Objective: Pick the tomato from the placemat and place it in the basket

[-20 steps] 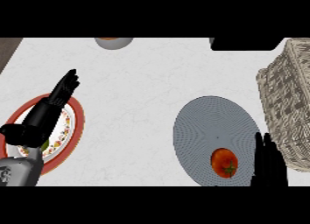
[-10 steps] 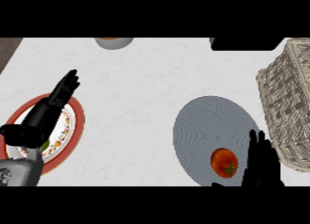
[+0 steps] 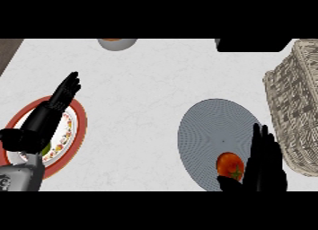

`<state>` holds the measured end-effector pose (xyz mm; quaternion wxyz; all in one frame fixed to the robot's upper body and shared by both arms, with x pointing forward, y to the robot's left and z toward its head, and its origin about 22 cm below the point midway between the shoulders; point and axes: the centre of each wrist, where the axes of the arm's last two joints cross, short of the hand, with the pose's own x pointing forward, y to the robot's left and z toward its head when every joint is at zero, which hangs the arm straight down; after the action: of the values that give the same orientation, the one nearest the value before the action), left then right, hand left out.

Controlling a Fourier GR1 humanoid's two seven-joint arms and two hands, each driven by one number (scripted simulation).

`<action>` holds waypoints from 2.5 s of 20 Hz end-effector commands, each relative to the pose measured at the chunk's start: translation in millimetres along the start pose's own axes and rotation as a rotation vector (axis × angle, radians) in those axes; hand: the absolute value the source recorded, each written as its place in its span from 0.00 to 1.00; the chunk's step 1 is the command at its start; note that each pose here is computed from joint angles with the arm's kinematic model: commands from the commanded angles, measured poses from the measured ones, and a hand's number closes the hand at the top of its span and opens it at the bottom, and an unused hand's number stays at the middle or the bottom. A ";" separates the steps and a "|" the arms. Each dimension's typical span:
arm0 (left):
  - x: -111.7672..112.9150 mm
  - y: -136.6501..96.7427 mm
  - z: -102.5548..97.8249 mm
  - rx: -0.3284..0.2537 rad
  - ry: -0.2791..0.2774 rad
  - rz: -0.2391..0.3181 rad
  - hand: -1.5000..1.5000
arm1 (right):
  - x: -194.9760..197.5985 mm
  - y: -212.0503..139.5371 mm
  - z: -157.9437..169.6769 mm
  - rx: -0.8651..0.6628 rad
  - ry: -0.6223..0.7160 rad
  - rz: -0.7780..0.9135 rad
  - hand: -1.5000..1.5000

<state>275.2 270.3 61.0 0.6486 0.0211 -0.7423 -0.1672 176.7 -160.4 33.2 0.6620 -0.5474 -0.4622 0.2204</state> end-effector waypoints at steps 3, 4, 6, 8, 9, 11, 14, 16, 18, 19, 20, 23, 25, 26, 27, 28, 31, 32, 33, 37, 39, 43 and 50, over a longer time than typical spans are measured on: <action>-2.9 -16.7 -7.9 -0.005 -0.008 0.016 0.50 | 8.2 26.7 -2.8 0.024 0.044 0.036 0.00; -3.6 8.9 3.7 -0.005 -0.005 0.005 0.50 | -4.9 10.9 -15.8 0.032 0.041 0.051 0.00; -12.1 15.1 -14.4 -0.004 -0.017 0.012 0.50 | -10.0 25.2 -12.4 0.038 0.055 0.036 0.00; -6.7 -5.7 -12.0 0.010 -0.001 -0.004 0.50 | -21.8 18.2 -30.5 0.048 0.054 0.026 0.00; 4.7 0.5 -8.3 -0.004 0.003 -0.001 0.50 | -0.7 23.0 -20.5 0.056 0.063 0.034 0.00; 2.8 5.7 -14.7 0.006 -0.006 0.009 0.50 | -11.2 30.3 -21.2 0.059 0.070 0.035 0.00; -4.2 11.5 0.5 -0.001 0.000 0.007 0.50 | -30.7 23.9 -31.2 0.116 0.049 0.019 0.00; -9.2 -7.2 -6.4 -0.010 0.000 0.006 0.50 | -23.9 46.5 -26.3 0.138 0.054 0.032 0.00; -2.5 -2.2 -4.2 -0.006 0.004 0.011 0.50 | -22.4 58.5 -26.0 0.151 0.012 0.025 1.00; -9.5 -14.1 -7.3 0.011 -0.010 -0.004 0.50 | -24.6 43.9 -24.2 0.195 0.018 0.067 1.00; 11.7 2.8 -12.5 -0.008 -0.001 0.005 0.50 | -40.0 61.9 -23.8 0.223 0.037 0.109 1.00; -6.7 -8.3 -6.5 0.003 -0.012 0.007 0.50 | -21.5 66.2 -20.5 0.180 0.005 0.085 1.00; 9.5 -13.1 -14.8 0.016 -0.012 -0.002 0.50 | -31.1 58.2 -26.8 0.180 0.008 0.110 1.00; 3.7 -4.0 -5.1 -0.013 -0.008 0.006 0.50 | -11.4 43.1 -19.1 0.167 0.003 0.116 1.00; 0.1 -6.9 -13.3 0.005 0.003 -0.008 0.50 | -14.5 61.1 -9.6 0.198 -0.029 0.176 1.00; 11.7 1.3 -10.9 -0.003 -0.001 0.004 0.50 | -33.0 71.4 -30.8 0.177 -0.043 0.198 1.00; 1.1 -13.4 -15.2 0.003 0.002 0.003 0.50 | -4.2 50.2 -18.1 0.117 -0.088 0.233 1.00; 0.9 -14.2 0.6 -0.006 0.003 -0.006 0.50 | -17.8 73.6 -16.7 0.115 -0.083 0.241 1.00; 4.1 -13.0 -19.3 0.009 0.007 0.008 0.50 | -29.4 73.0 -24.7 0.083 -0.090 0.247 1.00; -9.0 3.9 3.4 0.017 0.014 -0.006 0.50 | -58.1 51.8 32.1 0.378 -0.481 0.248 1.00; 3.4 -8.5 -9.9 0.002 0.003 0.013 0.50 | -73.0 47.6 45.9 0.505 -0.657 0.265 1.00; -3.2 8.6 5.6 0.018 0.009 -0.013 0.50 | -92.4 -13.0 54.2 0.499 -0.745 0.104 1.00; -4.5 3.6 3.0 0.039 0.015 0.004 0.50 | -85.9 -73.0 64.8 0.457 -0.775 -0.373 1.00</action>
<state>272.3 278.2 55.0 0.6515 0.0303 -0.7417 -0.1566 74.6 -217.3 34.3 0.5762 -0.2284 -0.6356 0.4602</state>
